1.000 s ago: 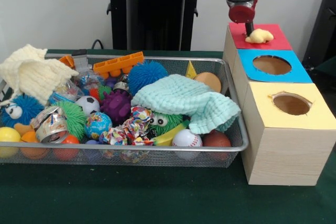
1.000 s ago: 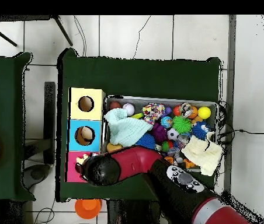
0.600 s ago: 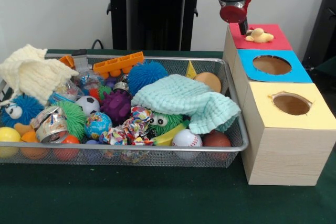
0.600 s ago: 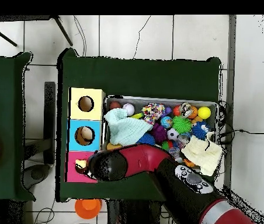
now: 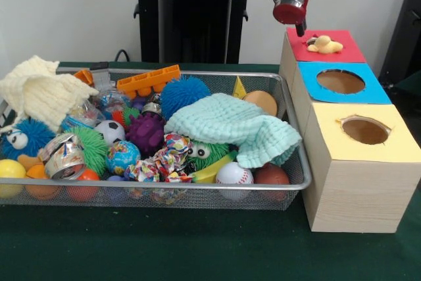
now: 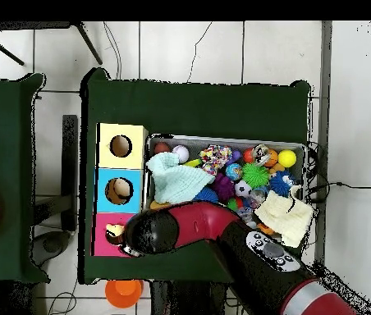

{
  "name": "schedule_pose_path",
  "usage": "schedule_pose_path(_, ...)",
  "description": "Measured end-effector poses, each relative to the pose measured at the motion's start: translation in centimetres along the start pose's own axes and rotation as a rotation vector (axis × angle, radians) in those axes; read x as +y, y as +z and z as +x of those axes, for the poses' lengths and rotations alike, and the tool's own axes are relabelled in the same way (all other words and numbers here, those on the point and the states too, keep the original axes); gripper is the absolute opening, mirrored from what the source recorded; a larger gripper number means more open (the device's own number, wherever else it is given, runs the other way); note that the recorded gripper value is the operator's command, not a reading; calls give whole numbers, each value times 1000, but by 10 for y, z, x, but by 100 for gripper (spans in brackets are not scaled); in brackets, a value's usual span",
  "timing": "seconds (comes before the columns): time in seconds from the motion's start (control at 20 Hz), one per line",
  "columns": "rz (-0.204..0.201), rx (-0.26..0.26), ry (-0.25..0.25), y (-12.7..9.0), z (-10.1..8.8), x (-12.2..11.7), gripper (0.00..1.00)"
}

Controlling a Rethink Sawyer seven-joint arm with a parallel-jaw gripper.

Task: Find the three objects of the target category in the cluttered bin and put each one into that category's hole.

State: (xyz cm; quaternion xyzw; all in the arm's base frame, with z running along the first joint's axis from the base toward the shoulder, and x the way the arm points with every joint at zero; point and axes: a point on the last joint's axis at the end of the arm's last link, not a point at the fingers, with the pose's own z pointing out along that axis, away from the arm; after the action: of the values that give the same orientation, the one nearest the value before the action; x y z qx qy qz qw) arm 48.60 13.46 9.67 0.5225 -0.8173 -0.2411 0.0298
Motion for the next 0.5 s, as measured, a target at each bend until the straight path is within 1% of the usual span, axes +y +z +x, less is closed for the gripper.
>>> schedule_pose_path(0.25,1,-23,3,-6,-2,-3,0)
schedule_pose_path(0.5,28,-84,14,-20,-4,-15,0)
